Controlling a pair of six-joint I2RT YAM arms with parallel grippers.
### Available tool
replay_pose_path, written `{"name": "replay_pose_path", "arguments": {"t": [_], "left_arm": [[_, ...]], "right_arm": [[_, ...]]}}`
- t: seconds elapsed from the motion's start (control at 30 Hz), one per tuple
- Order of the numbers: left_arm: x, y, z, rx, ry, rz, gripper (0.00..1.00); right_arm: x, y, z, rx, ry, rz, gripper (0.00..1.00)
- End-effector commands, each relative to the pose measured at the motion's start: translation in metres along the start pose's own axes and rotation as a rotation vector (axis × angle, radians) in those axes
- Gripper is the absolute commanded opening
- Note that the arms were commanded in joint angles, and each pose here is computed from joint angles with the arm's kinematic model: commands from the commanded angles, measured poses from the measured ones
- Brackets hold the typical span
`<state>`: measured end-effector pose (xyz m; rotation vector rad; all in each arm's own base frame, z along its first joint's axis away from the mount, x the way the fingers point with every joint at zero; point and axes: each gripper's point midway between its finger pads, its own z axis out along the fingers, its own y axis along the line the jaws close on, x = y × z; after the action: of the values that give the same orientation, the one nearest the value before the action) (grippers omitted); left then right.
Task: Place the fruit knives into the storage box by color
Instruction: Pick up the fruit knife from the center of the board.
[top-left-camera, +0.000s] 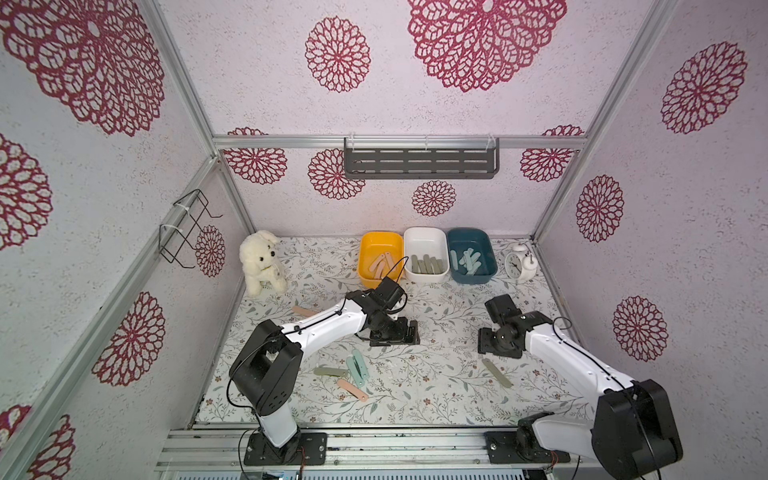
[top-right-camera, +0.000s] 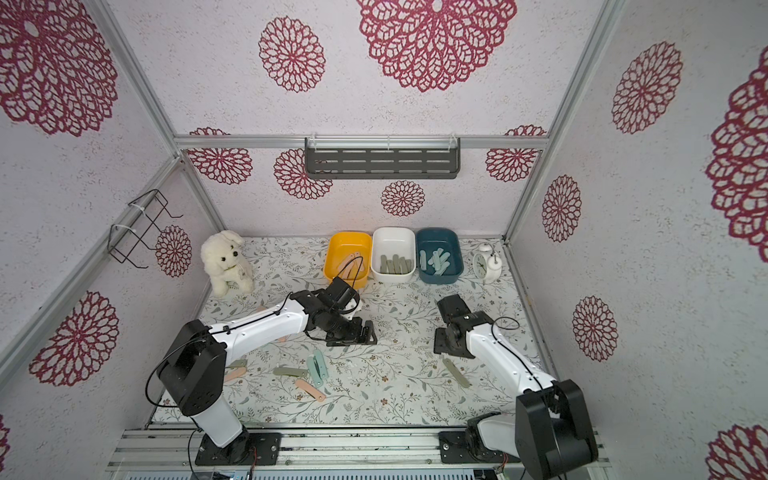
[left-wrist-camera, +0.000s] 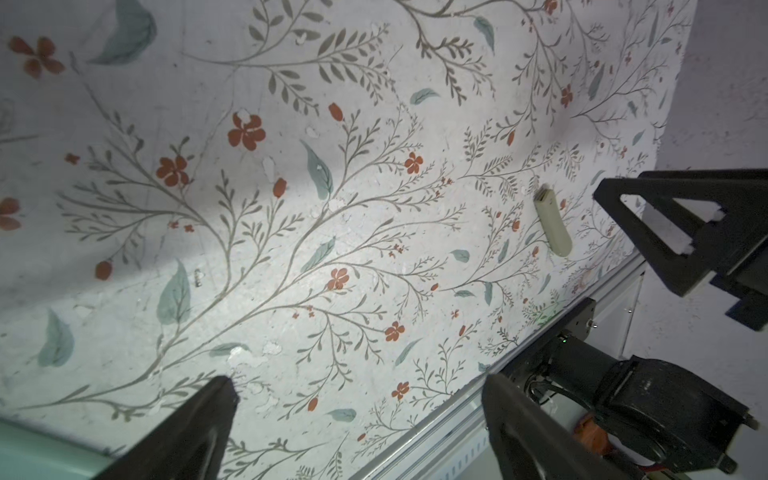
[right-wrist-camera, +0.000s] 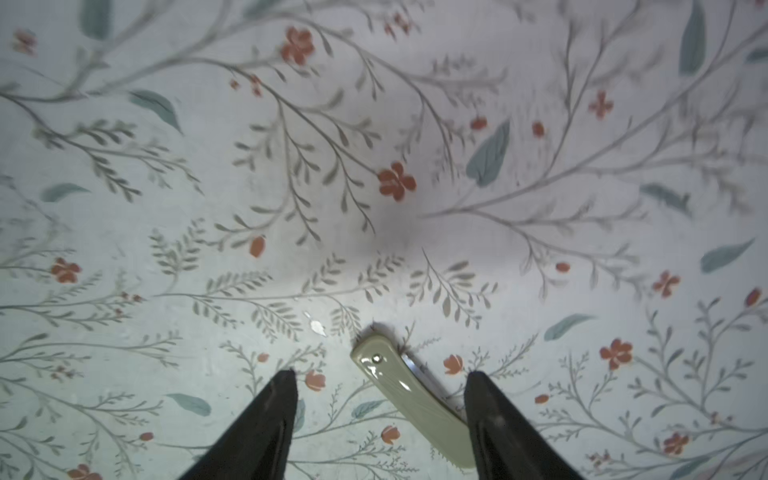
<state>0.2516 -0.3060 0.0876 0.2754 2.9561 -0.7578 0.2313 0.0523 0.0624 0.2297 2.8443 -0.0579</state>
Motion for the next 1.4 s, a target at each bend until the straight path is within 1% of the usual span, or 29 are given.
{"name": "replay_pose_path", "arguments": {"t": [0.0, 0.13, 0.23, 0.33, 0.4, 0.67, 0.8, 0.93, 1.07, 1.2, 1.3, 1.37], "left_arm": [[0.0, -0.003, -0.01, -0.013, -0.042, 0.013, 0.97], [0.002, -0.001, -0.01, -0.016, -0.04, 0.024, 0.97], [0.003, -0.001, -0.011, -0.015, -0.043, 0.044, 0.97], [0.004, 0.002, -0.01, -0.019, -0.04, 0.063, 0.97], [0.003, 0.003, -0.009, -0.019, -0.038, 0.075, 0.97], [-0.001, 0.007, -0.012, 0.02, -0.043, 0.088, 0.97], [-0.005, 0.004, -0.019, 0.091, -0.056, 0.073, 0.97], [-0.008, 0.007, -0.024, 0.109, -0.07, 0.065, 0.97], [-0.009, 0.008, -0.025, 0.127, -0.074, 0.06, 0.97], [-0.01, 0.01, -0.027, 0.129, -0.08, 0.057, 0.97], [-0.01, 0.012, -0.029, 0.128, -0.084, 0.055, 0.97], [-0.01, 0.012, -0.029, 0.129, -0.085, 0.056, 0.97]], "right_arm": [[-0.029, 0.011, -0.013, -0.05, -0.144, 0.099, 0.75], [-0.024, 0.004, -0.005, -0.012, -0.127, 0.147, 0.77], [-0.007, 0.004, 0.009, -0.021, -0.08, 0.188, 0.77], [0.012, 0.0, 0.019, -0.016, -0.033, 0.22, 0.74], [0.012, 0.001, 0.017, -0.01, -0.041, 0.227, 0.72], [0.029, -0.002, 0.028, 0.119, 0.015, 0.165, 0.7], [0.031, -0.007, 0.032, 0.17, 0.032, 0.145, 0.7], [0.028, -0.008, 0.032, 0.19, 0.033, 0.136, 0.65], [0.026, -0.003, 0.034, 0.176, 0.041, 0.132, 0.52], [0.029, 0.007, 0.038, 0.122, 0.063, 0.138, 0.43], [0.031, 0.013, 0.04, 0.087, 0.073, 0.149, 0.33], [0.03, 0.015, 0.041, 0.075, 0.075, 0.156, 0.28]]}}
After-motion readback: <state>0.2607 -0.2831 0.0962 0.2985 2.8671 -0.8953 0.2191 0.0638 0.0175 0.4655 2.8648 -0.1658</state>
